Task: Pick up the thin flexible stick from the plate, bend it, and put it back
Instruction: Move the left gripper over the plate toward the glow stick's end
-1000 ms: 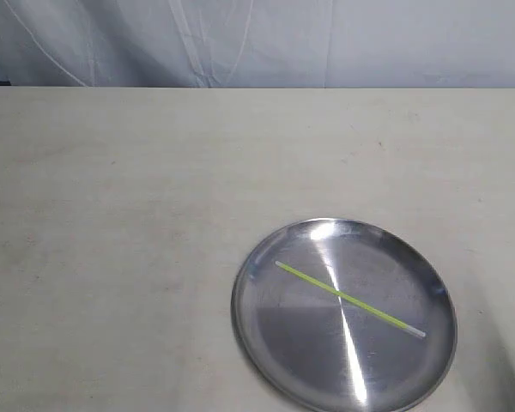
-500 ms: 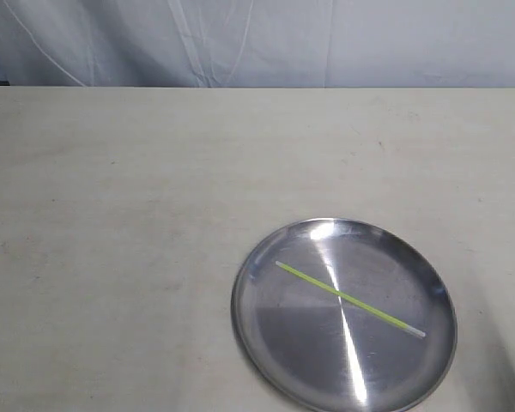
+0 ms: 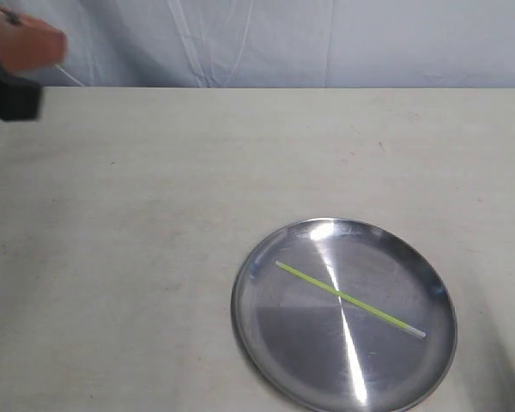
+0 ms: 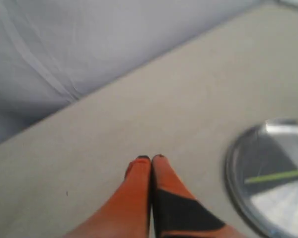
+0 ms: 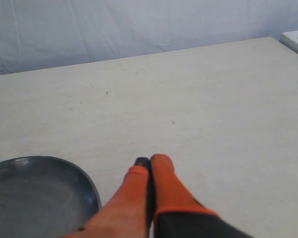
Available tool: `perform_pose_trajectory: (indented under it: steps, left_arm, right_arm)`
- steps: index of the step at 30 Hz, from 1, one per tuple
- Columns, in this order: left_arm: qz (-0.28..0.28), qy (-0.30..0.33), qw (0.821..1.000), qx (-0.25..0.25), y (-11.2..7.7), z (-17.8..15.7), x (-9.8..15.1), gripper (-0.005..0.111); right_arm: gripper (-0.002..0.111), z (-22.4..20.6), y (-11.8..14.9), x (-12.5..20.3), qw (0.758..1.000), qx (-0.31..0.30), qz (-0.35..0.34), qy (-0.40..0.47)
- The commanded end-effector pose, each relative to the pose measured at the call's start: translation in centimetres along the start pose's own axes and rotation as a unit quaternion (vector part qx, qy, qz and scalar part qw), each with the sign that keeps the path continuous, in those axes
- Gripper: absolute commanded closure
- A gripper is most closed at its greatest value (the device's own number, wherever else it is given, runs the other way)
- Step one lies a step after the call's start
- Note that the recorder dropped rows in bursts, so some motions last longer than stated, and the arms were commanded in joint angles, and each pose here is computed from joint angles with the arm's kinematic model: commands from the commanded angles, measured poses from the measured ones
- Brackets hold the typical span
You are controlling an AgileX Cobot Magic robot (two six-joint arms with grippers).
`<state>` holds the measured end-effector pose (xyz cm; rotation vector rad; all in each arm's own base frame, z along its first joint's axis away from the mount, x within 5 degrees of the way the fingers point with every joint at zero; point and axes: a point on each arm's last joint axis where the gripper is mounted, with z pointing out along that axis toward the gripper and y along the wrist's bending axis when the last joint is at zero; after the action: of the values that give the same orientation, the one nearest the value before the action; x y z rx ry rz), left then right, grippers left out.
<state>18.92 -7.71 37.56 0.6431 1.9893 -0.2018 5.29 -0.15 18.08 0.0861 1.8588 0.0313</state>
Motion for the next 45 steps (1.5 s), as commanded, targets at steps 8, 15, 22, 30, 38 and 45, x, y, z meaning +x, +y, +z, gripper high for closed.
perform_pose_trajectory:
  steps: [8, 15, 22, 30, 38, 45]
  left_arm:
    - [0.218, 0.159, 0.957, 0.111, -1.1, 13.7, 3.6, 0.088]
    - [0.342, 0.124, 0.921, 0.137, -3.5, 15.6, 3.6, 0.057]
    - [0.401, 0.168, 0.880, 0.190, -5.7, 16.6, 3.8, 0.056]
    - [0.448, 0.199, 0.839, 0.235, -8.3, 19.3, 4.6, 0.056]
    - [0.500, 0.215, 0.792, 0.277, -12.4, 21.9, 5.8, 0.056]
    - [0.502, 0.230, 0.777, 0.302, -14.2, 23.5, 6.2, 0.056]
  right_arm:
    - [0.108, 0.0, 0.0, 0.0, 1.000, 0.000, 0.001, -0.008]
    - [0.108, 0.0, 0.0, 0.0, 1.000, 0.000, 0.001, -0.008]
    - [0.108, 0.0, 0.1, 0.0, 1.000, -0.003, 0.012, -0.007]
    - [0.108, 0.0, 0.1, 0.0, 1.000, -0.003, 0.012, -0.007]
    - [0.108, 0.0, 0.1, 0.0, 1.000, -0.003, 0.012, -0.007]
    - [0.108, 0.0, 0.1, 0.0, 1.000, -0.003, 0.012, -0.007]
